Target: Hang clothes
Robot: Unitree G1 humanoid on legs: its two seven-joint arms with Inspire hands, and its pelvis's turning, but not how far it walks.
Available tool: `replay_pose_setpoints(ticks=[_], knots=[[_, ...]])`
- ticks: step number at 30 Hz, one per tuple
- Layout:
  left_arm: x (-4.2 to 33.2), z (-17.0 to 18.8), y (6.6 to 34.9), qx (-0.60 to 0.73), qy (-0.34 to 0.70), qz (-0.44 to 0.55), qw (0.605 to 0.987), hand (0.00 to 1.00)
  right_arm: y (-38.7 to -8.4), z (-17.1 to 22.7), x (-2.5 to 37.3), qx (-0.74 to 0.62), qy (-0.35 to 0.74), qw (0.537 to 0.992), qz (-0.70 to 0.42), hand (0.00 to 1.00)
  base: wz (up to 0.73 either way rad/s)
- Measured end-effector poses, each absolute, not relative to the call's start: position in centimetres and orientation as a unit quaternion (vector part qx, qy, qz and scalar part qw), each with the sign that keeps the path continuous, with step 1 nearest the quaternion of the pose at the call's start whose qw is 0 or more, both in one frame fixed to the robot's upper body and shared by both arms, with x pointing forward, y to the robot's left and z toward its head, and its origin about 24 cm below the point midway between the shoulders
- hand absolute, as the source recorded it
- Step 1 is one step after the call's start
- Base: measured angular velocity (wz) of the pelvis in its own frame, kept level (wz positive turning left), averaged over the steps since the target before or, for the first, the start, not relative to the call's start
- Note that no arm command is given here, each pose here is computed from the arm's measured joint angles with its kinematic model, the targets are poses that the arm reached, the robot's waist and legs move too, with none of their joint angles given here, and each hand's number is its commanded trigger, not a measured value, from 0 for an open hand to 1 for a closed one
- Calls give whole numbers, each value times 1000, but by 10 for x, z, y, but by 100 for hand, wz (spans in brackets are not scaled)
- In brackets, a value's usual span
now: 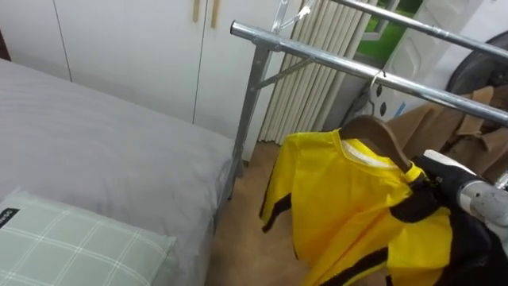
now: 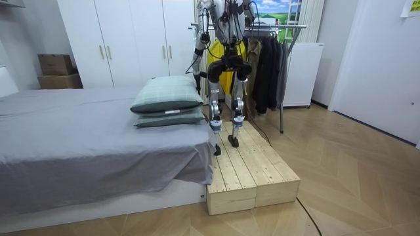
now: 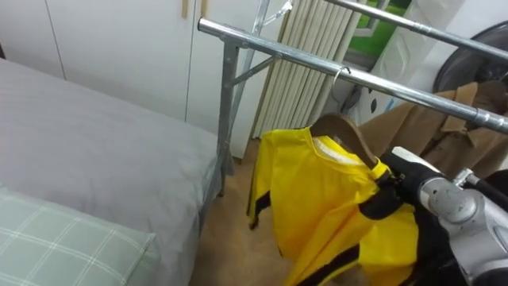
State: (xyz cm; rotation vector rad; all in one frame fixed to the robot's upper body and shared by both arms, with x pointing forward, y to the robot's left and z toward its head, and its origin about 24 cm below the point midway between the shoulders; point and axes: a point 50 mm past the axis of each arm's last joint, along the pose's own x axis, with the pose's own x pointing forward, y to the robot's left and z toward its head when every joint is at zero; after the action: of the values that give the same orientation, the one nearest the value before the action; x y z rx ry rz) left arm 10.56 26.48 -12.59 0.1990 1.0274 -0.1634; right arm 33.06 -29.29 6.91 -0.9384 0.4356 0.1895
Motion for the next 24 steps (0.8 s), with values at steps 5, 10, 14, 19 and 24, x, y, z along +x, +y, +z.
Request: replay_pose_setpoints(ticks=[5,10,14,19,24], knots=[[106,-127,262,94,489,-76,864,0,-294,70,331,-449,204,866,82,100,1],[106,-127,263,98,489,-73,864,0,-295,70,331,-448,207,866,81,100,0],[105,-127,263,98,490,-73,863,0,-298,66,331,-403,218,885,84,100,0],[103,-128,262,97,493,-74,862,0,-301,66,334,-343,230,907,83,100,1],[104,-127,262,96,494,-74,861,0,-306,66,337,-304,244,918,73,100,5]])
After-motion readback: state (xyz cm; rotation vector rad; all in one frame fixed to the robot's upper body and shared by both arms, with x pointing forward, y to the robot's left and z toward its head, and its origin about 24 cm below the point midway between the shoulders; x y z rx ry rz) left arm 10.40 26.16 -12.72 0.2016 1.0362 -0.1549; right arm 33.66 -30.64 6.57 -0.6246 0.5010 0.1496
